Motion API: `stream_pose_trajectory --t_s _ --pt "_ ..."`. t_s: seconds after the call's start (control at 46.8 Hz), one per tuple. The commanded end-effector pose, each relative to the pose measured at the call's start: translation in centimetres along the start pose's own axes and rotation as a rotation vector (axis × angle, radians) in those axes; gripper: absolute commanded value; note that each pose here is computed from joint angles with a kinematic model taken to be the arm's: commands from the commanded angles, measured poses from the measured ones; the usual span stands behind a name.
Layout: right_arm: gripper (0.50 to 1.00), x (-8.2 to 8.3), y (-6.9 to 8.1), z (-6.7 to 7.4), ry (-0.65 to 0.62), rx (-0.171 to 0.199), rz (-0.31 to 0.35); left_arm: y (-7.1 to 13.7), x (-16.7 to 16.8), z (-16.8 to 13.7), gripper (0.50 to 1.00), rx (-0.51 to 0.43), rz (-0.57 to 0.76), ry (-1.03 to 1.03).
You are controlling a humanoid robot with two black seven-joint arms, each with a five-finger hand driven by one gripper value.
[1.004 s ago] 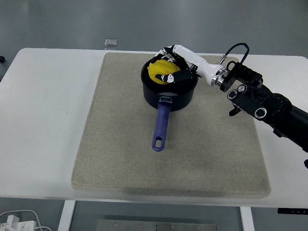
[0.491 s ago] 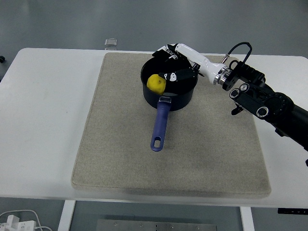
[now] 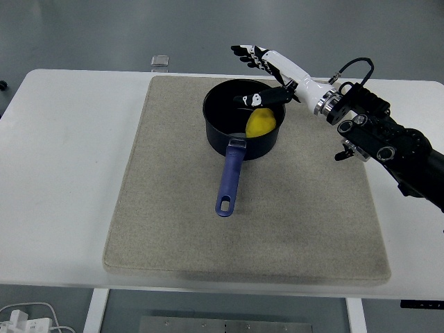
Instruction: Put the potato in the blue pot
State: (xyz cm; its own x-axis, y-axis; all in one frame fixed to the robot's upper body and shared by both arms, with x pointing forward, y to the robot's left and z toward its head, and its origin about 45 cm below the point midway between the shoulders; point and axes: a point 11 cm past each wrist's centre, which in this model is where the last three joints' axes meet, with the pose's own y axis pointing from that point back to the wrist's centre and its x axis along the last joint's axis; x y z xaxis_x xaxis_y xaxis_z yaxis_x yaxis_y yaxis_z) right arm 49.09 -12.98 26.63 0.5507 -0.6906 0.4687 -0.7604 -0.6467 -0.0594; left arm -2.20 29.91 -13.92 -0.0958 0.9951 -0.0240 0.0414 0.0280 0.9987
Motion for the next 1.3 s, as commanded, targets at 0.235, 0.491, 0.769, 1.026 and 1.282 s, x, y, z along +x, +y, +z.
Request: stream_pose_trajectory --t_s 0.235,0.491,0.769,1.026,1.282 --pt "0.924 5.3 1.7 1.3 -0.443 -0.011 0.332 0.0 0.0 -0.1 0.994 0.002 -0.001 0.001" --pt "0.924 10.0 5.5 3.9 -0.77 0.014 0.608 0.0 -0.3 -0.1 0.994 0.002 -0.008 -0.001" --pt "0.924 10.7 7.0 5.4 -0.88 -0.008 0.67 0.0 -0.3 -0.1 0.994 0.003 -0.008 -0.002" --pt "0.924 10.5 6.8 5.4 -0.902 -0.016 0.65 0.0 -0.3 -0.1 0.992 0.002 -0.008 -0.001" --pt "0.924 9.6 7.1 6.1 -0.915 -0.01 0.628 0.0 -0.3 -0.1 0.994 0.002 -0.008 -0.001"
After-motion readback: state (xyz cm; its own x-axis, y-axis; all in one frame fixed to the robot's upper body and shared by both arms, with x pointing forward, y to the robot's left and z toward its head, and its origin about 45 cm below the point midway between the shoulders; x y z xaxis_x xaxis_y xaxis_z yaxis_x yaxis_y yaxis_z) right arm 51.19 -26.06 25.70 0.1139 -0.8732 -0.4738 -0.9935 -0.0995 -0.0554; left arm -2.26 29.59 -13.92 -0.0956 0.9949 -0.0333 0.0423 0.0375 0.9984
